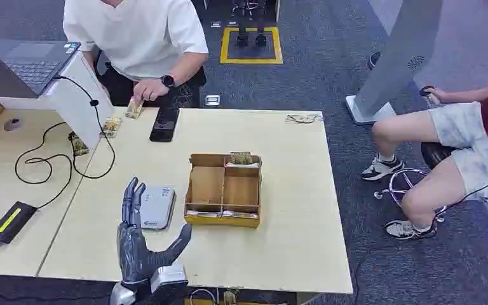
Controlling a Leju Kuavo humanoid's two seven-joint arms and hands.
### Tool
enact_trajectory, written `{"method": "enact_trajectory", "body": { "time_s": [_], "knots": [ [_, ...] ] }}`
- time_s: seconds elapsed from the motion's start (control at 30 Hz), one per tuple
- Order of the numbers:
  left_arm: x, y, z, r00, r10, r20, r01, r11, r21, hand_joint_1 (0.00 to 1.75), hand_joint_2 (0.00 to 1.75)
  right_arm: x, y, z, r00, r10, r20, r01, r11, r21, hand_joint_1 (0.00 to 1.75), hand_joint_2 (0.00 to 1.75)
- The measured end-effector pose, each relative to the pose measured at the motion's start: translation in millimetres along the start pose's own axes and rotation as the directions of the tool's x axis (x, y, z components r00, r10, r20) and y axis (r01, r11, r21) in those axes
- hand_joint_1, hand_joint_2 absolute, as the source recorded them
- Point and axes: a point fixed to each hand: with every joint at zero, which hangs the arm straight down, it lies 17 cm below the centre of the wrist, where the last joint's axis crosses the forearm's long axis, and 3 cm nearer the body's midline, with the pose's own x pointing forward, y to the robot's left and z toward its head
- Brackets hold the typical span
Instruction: Pass the card to the sensor for recognition and then transmit it.
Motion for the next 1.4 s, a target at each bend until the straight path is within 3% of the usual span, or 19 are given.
{"method": "enact_trajectory", "body": {
  "time_s": [0.17, 0.53, 0.63, 0.77, 0.87, 0.93, 1.0, 1.07, 1.1, 1.37, 1.4],
  "knots": [
    [4, -2, 1, 1.000, 0.013, 0.019, -0.013, 1.000, -0.007, 0.00, 1.75, 13, -9, -1, 0.997, -0.056, 0.054, 0.057, 0.998, -0.026, 0.00, 1.75],
    [8, -5, 4, 0.999, 0.013, 0.039, -0.013, 1.000, -0.019, 0.00, 1.75, 12, -14, -1, 0.996, -0.048, 0.070, 0.050, 0.998, -0.034, 0.00, 1.75],
    [6, -6, 4, 0.999, 0.001, 0.032, 0.000, 1.000, -0.025, 0.00, 1.75, 9, -15, -1, 0.998, -0.018, 0.062, 0.020, 0.999, -0.031, 0.00, 1.75],
    [5, -6, 5, 1.000, 0.002, 0.030, -0.001, 1.000, -0.025, 0.00, 1.75, 3, -9, 2, 0.993, 0.112, 0.047, -0.113, 0.994, 0.014, 0.00, 1.75],
    [4, -6, 6, 1.000, 0.000, 0.023, 0.001, 1.000, -0.026, 0.00, 1.75, 5, 6, 9, 0.925, 0.357, 0.127, -0.368, 0.927, 0.073, 0.00, 1.75],
    [4, -7, 6, 1.000, -0.001, 0.021, 0.002, 1.000, -0.026, 0.00, 1.75, 6, 23, 13, 0.829, 0.509, 0.234, -0.543, 0.831, 0.118, 0.00, 1.75],
    [3, -7, 5, 1.000, -0.012, 0.016, 0.012, 1.000, -0.029, 0.00, 1.75, -4, 24, 11, 0.739, 0.614, 0.279, -0.662, 0.739, 0.127, 0.00, 1.75],
    [5, -8, 4, 0.999, -0.044, 0.032, 0.045, 0.998, -0.036, 0.00, 1.75, -15, 17, 6, 0.695, 0.666, 0.271, -0.712, 0.690, 0.131, 0.00, 1.75],
    [6, -9, 4, 0.998, -0.055, 0.039, 0.056, 0.998, -0.038, 0.00, 0.00, -21, 14, 4, 0.690, 0.676, 0.257, -0.719, 0.681, 0.138, 0.00, 1.75],
    [4, -6, -8, 0.998, -0.056, 0.027, 0.056, 0.998, -0.021, 0.00, 0.00, -42, 6, 0, 0.650, 0.727, 0.220, -0.759, 0.629, 0.165, 0.00, 1.75],
    [4, -5, -10, 0.998, -0.060, 0.026, 0.061, 0.998, -0.018, 0.00, 1.75, -43, 8, 0, 0.640, 0.733, 0.231, -0.768, 0.617, 0.170, 0.00, 1.75]
  ]
}}
